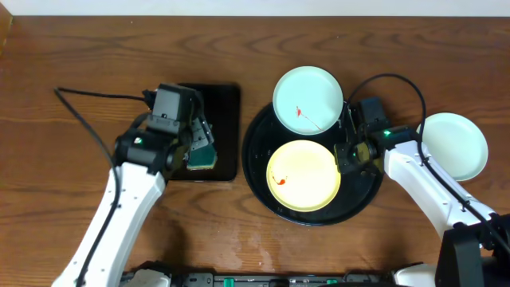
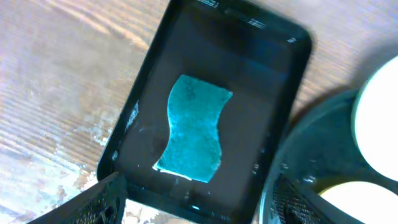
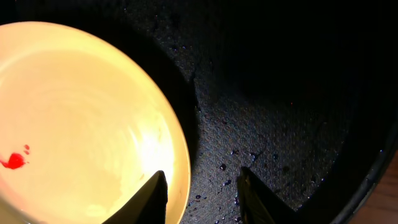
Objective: Clean dirty plates on tray and stack at the side
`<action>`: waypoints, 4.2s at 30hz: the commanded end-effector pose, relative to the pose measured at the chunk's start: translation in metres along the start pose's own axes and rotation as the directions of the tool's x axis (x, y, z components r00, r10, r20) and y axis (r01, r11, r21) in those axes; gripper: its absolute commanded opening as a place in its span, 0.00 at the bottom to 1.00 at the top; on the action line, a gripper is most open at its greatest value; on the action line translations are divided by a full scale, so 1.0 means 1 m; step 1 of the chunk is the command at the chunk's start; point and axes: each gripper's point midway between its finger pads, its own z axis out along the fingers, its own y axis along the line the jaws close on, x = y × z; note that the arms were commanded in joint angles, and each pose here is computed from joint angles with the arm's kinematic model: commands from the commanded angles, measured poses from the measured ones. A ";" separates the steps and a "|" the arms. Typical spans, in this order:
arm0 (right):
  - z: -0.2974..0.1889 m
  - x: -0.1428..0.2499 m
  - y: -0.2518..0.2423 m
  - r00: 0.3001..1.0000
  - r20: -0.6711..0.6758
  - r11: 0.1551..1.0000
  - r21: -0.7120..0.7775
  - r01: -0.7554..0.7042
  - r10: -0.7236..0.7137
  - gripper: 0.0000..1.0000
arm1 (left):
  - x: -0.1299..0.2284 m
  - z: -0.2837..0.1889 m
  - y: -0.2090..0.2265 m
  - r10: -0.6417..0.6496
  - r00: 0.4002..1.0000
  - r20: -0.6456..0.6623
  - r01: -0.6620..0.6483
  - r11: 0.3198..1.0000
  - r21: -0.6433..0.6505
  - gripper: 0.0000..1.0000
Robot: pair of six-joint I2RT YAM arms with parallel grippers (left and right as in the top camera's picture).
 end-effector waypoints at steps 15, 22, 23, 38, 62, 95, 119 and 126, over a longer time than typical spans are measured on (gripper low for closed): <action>-0.005 -0.001 0.006 1.000 0.003 0.999 -0.029 -0.017 0.017 0.31 | 0.090 0.149 0.010 0.135 0.903 -0.408 -0.197 0.974 -0.114 0.55; -0.005 0.000 0.006 1.000 -0.001 0.999 -0.028 -0.021 0.021 0.30 | 0.096 0.153 0.008 0.157 0.885 -0.439 -0.216 0.973 -0.087 0.08; -0.005 0.000 0.006 1.000 -0.002 0.999 -0.028 -0.021 0.021 0.30 | 0.094 0.150 0.007 0.155 0.886 -0.438 -0.213 0.973 -0.088 0.08; -0.005 0.000 0.006 1.000 -0.001 0.999 -0.028 -0.020 0.020 0.29 | 0.024 0.105 0.006 0.177 0.970 -0.167 -0.201 0.970 -0.139 0.59; -0.005 0.006 0.005 0.999 -0.027 0.999 -0.023 -0.023 0.022 0.26 | 0.024 0.141 -0.009 0.210 0.967 -0.146 -0.222 0.972 -0.078 0.30; -0.005 0.004 0.004 1.000 -0.016 1.000 -0.017 -0.016 0.016 0.29 | 0.074 0.138 0.006 0.182 0.942 -0.282 -0.201 0.979 -0.040 0.08; 0.040 0.030 0.003 0.999 0.024 0.998 -0.059 -0.033 0.034 0.04 | 0.089 0.007 -0.094 0.346 0.910 -0.229 -0.245 0.893 0.378 0.08; 0.040 0.028 0.000 0.998 0.030 0.997 -0.048 -0.059 0.060 0.01 | 0.115 0.016 -0.126 0.376 0.892 -0.251 -0.255 0.877 0.407 0.07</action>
